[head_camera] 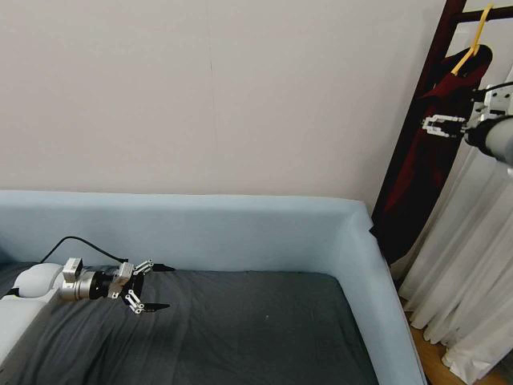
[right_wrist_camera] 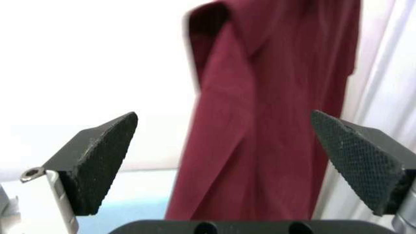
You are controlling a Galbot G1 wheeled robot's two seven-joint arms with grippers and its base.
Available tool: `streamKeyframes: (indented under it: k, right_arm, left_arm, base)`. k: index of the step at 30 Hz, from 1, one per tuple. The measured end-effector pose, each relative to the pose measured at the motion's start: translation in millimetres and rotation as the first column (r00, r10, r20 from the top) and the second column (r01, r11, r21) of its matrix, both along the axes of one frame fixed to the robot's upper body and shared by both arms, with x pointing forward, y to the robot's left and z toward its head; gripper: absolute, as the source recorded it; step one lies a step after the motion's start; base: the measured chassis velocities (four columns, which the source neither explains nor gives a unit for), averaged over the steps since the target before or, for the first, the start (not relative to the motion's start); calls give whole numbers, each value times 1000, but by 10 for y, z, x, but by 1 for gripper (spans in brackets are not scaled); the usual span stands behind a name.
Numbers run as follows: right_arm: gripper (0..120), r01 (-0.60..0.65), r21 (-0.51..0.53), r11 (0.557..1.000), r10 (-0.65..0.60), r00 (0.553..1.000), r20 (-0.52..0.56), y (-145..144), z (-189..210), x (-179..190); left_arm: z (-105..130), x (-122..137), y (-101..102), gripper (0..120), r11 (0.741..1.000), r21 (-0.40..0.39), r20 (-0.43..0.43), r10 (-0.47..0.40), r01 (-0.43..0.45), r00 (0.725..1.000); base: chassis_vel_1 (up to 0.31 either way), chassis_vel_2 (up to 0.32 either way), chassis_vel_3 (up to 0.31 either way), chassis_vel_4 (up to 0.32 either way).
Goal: Pick up the clothes from the sofa and hang them on the clothes hanger.
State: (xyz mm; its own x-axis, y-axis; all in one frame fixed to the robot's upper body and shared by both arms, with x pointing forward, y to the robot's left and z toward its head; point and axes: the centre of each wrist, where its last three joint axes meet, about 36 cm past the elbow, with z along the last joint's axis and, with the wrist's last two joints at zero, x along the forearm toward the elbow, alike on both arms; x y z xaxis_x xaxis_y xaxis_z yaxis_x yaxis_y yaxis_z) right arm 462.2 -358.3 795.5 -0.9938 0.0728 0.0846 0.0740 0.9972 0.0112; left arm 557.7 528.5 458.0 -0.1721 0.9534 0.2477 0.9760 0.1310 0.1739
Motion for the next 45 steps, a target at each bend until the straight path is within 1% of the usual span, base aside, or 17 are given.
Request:
streamKeyframes:
  k: [3, 9, 12, 17, 18, 22, 23, 27, 28, 29, 30, 32, 33, 38, 39, 41, 45]
  right_arm:
    - [100, -33, -8, 999, 33, 999, 19, 65, -39, -104]
    - [100, -271, -35, 962, 273, 946, 173, 301, -353, -269]
    - [100, -337, -57, 940, 340, 911, 231, 363, -513, -337]
    - [100, -462, -53, 885, 454, 834, 313, 462, -1111, -218]
    - [100, -462, -53, 885, 454, 834, 313, 462, -1111, -218]
    - [100, -479, -18, 878, 453, 817, 357, 514, -1620, -19]
    - [100, -479, -18, 878, 453, 817, 357, 514, -1620, -19]
    - [100, -429, 33, 903, 388, 844, 371, 447, -2215, 245]
    - [100, -429, 33, 903, 388, 844, 371, 447, -2215, 245]
    - [100, -411, 38, 911, 370, 852, 370, 422, -2353, 281]
    - [100, -387, 41, 921, 347, 866, 361, 401, -2564, 297]
    - [100, -364, 40, 931, 329, 879, 346, 426, -2781, 238]
    - [100, -364, 40, 931, 329, 879, 346, 426, -2781, 238]
    - [100, -308, -7, 951, 297, 908, 296, 538, -3310, -234]
    - [100, -308, -7, 951, 297, 908, 296, 538, -3310, -234]
    - [100, -328, -5, 945, 316, 904, 287, 614, -3394, -475]
    - [100, -336, -6, 942, 325, 906, 269, 694, -3551, -851]
  left_arm:
    - [2, -15, -17, 100, 1000, -12, 1, 5, -5, 1000]
    - [77, -274, -225, 100, 970, -199, 32, 147, -137, 989]
    - [88, -390, -439, 100, 923, -314, 51, 251, -223, 967]
    - [41, -755, -783, 100, 781, -491, 47, 466, -386, 883]
    - [41, -755, -783, 100, 781, -491, 47, 466, -386, 883]
    - [-78, -983, -1194, 100, 665, -569, -14, 581, -485, 814]
    - [-78, -983, -1194, 100, 665, -569, -14, 581, -485, 814]
    - [-185, -1269, -1709, 100, 506, -597, -113, 715, -623, 690]
    - [-185, -1269, -1709, 100, 506, -597, -113, 715, -623, 690]
    - [-201, -1337, -1832, 100, 457, -595, -145, 749, -661, 647]
    - [-223, -1449, -2030, 100, 366, -583, -197, 803, -726, 563]
    - [-272, -1586, -2235, 100, 281, -558, -245, 844, -781, 478]
    - [-272, -1586, -2235, 100, 281, -558, -245, 844, -781, 478]
    - [-421, -1966, -2643, 100, 114, -499, -310, 902, -859, 300]
    - [-421, -1966, -2643, 100, 114, -499, -310, 902, -859, 300]
    - [-497, -2128, -2778, 100, 21, -513, -318, 924, -858, 213]
    - [-570, -2319, -2941, 100, -4, -521, -301, 937, -854, 179]
  base:
    - [0, 0, 0, 0]
    - [0, 0, 0, 0]
    - [0, 0, 0, 0]
    - [0, 0, 0, 0]
    - [0, 0, 0, 0]
    - [0, 0, 0, 0]
    - [0, 0, 0, 0]
    - [0, 0, 0, 0]
    - [0, 0, 0, 0]
    - [0, 0, 0, 0]
    - [0, 0, 0, 0]
    - [0, 0, 0, 0]
    - [0, 0, 0, 0]
    - [0, 0, 0, 0]
    - [0, 0, 0, 0]
    - [0, 0, 0, 0]
    - [0, 0, 0, 0]
